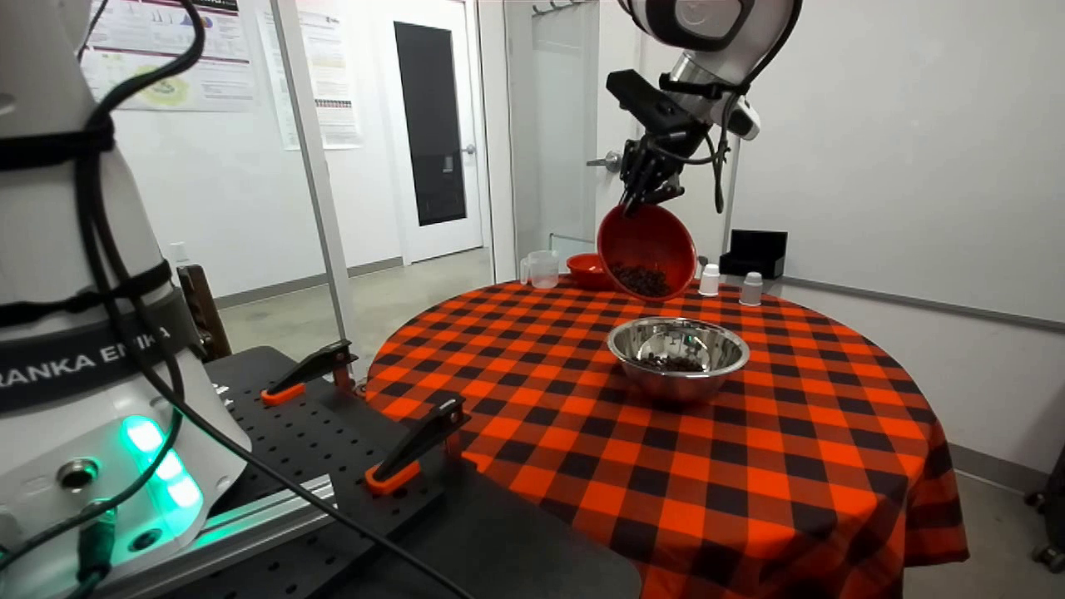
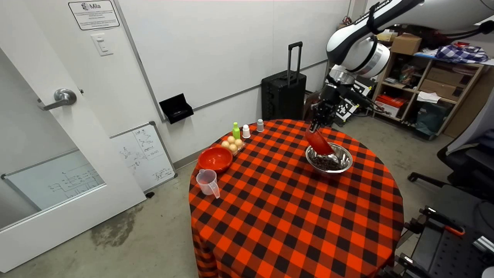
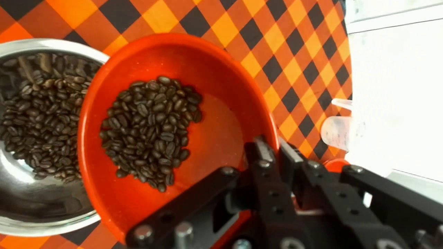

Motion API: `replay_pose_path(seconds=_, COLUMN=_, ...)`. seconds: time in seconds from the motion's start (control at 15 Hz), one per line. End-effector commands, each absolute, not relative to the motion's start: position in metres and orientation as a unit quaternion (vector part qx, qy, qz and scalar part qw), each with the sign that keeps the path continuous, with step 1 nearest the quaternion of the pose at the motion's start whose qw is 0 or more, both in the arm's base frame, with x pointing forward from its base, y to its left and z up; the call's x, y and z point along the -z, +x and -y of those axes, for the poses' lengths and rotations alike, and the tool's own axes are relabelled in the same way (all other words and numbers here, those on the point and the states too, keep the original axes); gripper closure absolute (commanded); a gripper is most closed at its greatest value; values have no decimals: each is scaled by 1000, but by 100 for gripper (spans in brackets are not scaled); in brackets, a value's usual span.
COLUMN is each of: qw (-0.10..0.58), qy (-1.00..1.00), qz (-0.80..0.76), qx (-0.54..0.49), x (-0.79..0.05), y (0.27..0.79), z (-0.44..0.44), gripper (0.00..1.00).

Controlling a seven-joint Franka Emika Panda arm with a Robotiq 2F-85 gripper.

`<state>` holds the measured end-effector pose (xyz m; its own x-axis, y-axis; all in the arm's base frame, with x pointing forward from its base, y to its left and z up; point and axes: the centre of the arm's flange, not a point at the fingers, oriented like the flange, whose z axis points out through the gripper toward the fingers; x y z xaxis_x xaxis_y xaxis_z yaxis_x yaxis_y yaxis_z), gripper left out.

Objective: Pour the contents in the red bowl into the silver bowl.

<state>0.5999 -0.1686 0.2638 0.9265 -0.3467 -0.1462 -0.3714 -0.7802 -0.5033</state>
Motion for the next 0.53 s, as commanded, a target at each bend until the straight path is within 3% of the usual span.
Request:
replay_pose_path(seconds=0.0, qw=320, qy=-927, qz=-194, qx=-6, x=-279, y=583, z=182, gripper=98)
replay_pose_path(seconds=0.47, qw=368, qy=-900, qz=-230, qx=42, x=-289, y=544, z=216, gripper=98)
